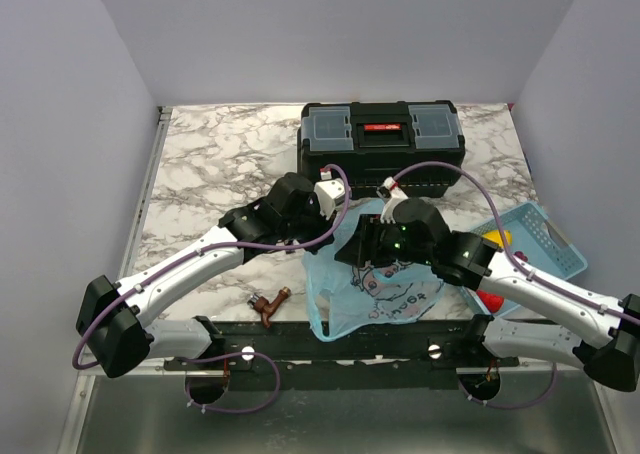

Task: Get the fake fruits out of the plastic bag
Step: Take out the fake fruit from the plastic bag.

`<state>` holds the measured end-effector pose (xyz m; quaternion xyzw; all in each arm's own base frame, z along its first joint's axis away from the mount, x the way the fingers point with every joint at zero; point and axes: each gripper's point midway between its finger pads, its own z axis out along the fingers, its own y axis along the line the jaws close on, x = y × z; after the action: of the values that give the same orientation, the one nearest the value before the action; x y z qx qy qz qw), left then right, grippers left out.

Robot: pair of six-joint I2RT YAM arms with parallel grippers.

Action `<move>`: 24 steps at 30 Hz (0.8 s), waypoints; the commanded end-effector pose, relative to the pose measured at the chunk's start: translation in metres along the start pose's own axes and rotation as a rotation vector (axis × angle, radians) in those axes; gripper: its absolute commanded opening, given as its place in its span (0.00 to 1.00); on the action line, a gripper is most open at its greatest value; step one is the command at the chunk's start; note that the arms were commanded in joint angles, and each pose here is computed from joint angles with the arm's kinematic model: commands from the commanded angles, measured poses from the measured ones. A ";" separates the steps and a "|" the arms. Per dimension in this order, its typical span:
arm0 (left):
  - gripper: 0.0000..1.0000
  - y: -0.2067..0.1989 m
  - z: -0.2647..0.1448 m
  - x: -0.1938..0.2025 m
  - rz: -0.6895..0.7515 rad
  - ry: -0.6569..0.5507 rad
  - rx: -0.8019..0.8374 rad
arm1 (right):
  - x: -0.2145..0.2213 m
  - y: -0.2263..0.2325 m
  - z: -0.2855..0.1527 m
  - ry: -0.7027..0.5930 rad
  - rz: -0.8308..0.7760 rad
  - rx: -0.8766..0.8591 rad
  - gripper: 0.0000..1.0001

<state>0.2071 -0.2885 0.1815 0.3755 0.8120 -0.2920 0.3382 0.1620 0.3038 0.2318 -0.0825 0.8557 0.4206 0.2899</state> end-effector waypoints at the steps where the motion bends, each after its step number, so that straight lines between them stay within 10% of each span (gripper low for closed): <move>1: 0.00 0.009 -0.003 0.001 -0.004 0.007 -0.061 | -0.006 -0.059 0.005 -0.158 0.004 0.220 0.59; 24: 0.00 -0.015 0.009 0.007 -0.032 0.038 0.077 | -0.030 -0.183 0.051 -0.503 -0.049 0.681 0.68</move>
<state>0.2023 -0.2907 0.1722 0.3734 0.8202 -0.2983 0.3146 0.2583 0.2334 0.0981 0.0628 0.8762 0.1389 0.4572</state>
